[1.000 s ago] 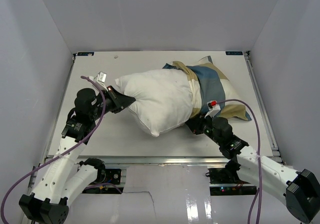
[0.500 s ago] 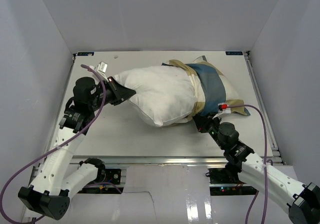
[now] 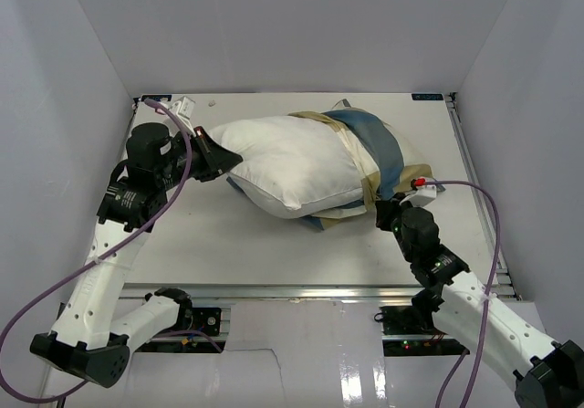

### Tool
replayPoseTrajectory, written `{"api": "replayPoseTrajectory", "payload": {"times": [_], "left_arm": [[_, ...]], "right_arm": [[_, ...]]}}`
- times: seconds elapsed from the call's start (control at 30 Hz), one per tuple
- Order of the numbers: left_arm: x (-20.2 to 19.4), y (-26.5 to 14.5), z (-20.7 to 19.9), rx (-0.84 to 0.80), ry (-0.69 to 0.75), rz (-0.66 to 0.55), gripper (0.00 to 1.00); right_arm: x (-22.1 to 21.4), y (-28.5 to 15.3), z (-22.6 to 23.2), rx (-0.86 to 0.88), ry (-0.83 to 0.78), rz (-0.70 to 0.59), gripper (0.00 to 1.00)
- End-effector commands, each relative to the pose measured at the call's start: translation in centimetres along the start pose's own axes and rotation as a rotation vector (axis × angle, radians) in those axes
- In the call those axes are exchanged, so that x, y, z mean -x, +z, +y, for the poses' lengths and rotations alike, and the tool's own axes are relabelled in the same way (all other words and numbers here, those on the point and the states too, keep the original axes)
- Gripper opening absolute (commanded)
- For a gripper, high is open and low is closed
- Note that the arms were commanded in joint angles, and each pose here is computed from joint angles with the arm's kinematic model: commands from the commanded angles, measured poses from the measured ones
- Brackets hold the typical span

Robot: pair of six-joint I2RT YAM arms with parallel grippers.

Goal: Remove the pillowcase from the pillow

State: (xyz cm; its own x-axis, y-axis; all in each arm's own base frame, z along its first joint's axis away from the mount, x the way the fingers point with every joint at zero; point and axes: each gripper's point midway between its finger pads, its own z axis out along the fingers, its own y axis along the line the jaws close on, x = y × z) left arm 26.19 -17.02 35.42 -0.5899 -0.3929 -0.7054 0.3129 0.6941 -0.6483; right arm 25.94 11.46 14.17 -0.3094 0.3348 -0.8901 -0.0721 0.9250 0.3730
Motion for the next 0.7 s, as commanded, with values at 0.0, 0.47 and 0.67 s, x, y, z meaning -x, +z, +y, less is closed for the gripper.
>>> {"api": "replayPoseTrajectory", "payload": {"times": [0.0,0.47,0.67], "left_arm": [[4.6,-1.8,-1.7,0.011,0.101,-0.157,0.0],[6.7,-6.1,-4.8,0.001,0.169,-0.204,0.0],[0.4,-4.6,-5.2,-0.231,0.133,-0.06,0.0]], "right_arm": [[1.8,0.2,-3.9,-0.202,-0.077,-0.025,0.08],[3.1,2.8,-10.3,-0.303,0.028,0.084,0.08],[6.2,0.6,-2.8,0.083,-0.048,0.055,0.21]]}}
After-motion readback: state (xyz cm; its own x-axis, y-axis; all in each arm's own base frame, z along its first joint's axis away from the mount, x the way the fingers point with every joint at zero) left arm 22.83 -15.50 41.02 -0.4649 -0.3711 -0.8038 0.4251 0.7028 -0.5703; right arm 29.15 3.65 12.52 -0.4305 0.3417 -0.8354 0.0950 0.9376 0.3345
